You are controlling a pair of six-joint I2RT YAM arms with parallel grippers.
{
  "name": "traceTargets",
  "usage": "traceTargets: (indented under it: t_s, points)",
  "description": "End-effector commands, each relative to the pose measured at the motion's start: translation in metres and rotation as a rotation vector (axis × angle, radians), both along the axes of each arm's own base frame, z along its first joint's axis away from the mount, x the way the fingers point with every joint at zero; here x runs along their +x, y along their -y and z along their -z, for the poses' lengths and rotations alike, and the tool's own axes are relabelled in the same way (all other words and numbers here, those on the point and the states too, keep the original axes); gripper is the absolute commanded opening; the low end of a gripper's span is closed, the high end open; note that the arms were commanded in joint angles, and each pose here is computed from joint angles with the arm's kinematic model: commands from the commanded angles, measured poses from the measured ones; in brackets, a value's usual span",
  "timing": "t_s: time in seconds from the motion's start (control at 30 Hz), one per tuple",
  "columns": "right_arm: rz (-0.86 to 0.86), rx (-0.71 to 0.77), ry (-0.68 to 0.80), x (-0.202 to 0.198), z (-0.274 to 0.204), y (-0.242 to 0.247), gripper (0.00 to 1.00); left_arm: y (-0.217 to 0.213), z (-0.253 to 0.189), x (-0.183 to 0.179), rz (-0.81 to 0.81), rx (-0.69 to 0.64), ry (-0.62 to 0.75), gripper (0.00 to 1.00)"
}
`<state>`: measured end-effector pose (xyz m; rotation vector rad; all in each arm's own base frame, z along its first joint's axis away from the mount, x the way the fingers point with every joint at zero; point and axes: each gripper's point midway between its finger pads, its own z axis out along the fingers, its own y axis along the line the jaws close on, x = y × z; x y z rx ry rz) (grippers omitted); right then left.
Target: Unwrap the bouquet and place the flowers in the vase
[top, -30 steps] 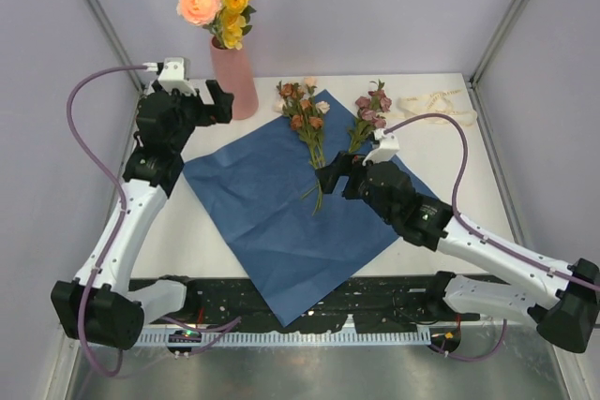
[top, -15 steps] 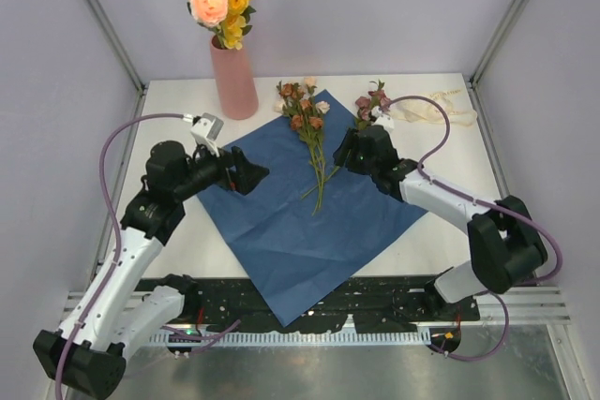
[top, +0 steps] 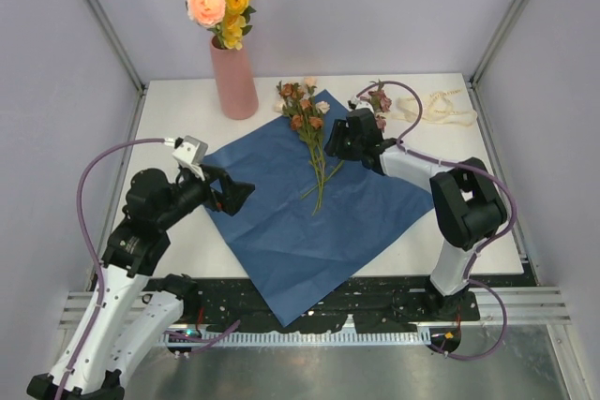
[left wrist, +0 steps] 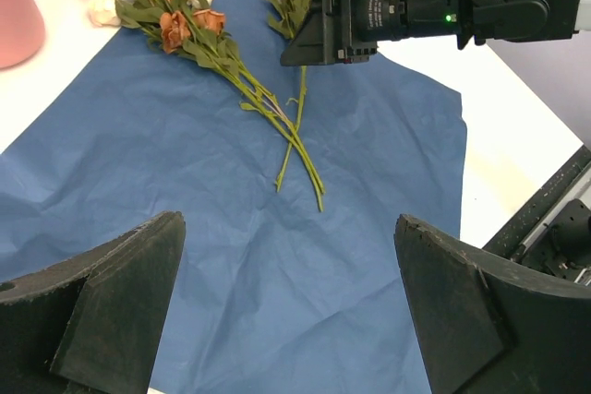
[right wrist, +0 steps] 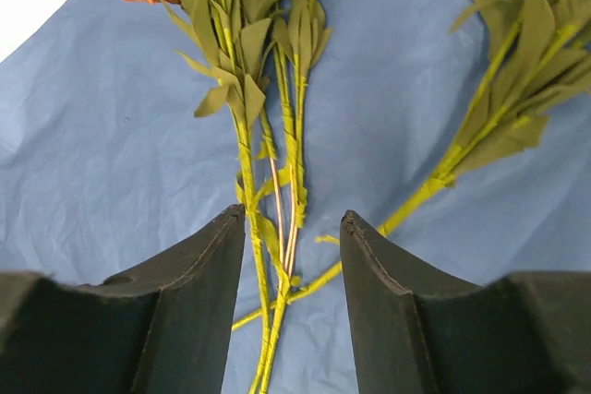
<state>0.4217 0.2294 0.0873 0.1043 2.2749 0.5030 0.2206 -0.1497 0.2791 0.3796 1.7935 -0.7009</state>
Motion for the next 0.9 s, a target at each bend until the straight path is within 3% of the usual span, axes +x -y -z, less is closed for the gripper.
traceTargets:
  t_s: [0.0,0.1,0.17,0.23,0.57,0.87]
  points:
    - [-0.08,0.006,0.021,0.007,-0.014,-0.018,0.5,-0.004,-0.001,0.003,-0.02,0.018,0.028,1.0]
    - [0.058,-0.064,0.017,0.013,-0.012,0.006,0.5,-0.005,0.0,0.003,-0.026,0.022,0.025,0.99]
    - [0.171,-0.059,0.024,0.015,-0.015,0.022,0.57,-0.005,0.001,0.003,-0.023,0.022,0.022,1.0]
    - [0.244,-0.031,0.022,0.019,-0.017,0.029,0.56,-0.005,0.0,0.003,-0.023,0.022,0.023,1.0]
    - [0.423,-0.019,-0.046,0.036,0.005,0.047,0.54,-0.005,0.002,0.005,-0.027,0.026,0.019,1.0]
    - [0.432,0.018,-0.069,0.047,0.026,0.045,0.54,-0.005,0.002,0.004,-0.023,0.024,0.025,1.0]
